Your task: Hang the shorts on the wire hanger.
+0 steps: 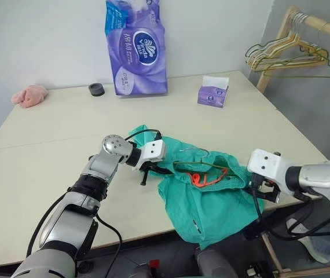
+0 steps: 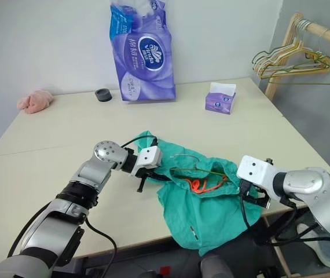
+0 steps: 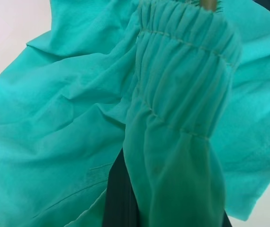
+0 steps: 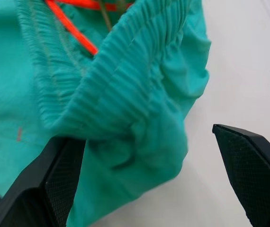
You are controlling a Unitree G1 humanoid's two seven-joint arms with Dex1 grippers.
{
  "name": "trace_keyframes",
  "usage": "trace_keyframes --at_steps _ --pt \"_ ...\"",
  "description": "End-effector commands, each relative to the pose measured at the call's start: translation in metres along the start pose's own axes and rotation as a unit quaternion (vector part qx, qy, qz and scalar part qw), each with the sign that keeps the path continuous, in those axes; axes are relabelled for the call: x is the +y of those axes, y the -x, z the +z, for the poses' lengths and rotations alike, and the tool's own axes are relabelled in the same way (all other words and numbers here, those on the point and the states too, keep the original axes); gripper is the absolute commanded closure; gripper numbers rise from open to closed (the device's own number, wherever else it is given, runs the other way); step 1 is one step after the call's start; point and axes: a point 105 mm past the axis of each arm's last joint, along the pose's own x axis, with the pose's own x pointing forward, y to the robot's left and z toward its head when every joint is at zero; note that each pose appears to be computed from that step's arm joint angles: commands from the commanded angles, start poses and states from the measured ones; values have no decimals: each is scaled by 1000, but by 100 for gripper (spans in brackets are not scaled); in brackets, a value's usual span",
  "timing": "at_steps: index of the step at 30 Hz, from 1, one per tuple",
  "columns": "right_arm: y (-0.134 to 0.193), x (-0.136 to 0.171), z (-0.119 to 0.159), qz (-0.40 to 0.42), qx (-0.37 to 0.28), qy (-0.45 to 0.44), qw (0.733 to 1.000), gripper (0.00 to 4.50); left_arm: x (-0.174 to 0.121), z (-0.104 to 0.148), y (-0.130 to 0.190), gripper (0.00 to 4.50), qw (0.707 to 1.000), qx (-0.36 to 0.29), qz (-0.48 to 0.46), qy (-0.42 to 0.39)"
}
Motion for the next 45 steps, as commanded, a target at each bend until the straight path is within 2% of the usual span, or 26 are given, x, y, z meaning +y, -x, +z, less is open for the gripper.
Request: trace_keyframes --at_steps 1,4,10,15,21,26,33,39,45 --pt "-2 -4 9 2 -14 25 1000 3 6 13 5 450 1000 -12 11 -24" --pt "-7 0 13 23 -24 22 999 63 6 14 5 450 1000 -15 12 -22" --pt "-12 8 30 75 -64 -12 995 272 7 13 8 450 1000 -13 16 -22" --pt "-13 11 31 92 -62 -10 994 448 8 13 9 450 999 -14 21 -22" --pt "-16 10 29 98 -56 -3 994 448 23 22 11 450 996 -39 72 -28" --pt "-15 9 30 100 -62 -8 993 450 34 30 22 309 992 -68 105 -15" --pt "-10 4 29 97 -66 -18 993 450 50 23 49 98 984 -74 159 9" --pt "-1 -5 23 96 -65 -39 992 450 53 4 68 98 981 -42 189 17" --pt "6 -9 21 94 -67 -55 992 450 68 0 80 98 969 -35 242 11"
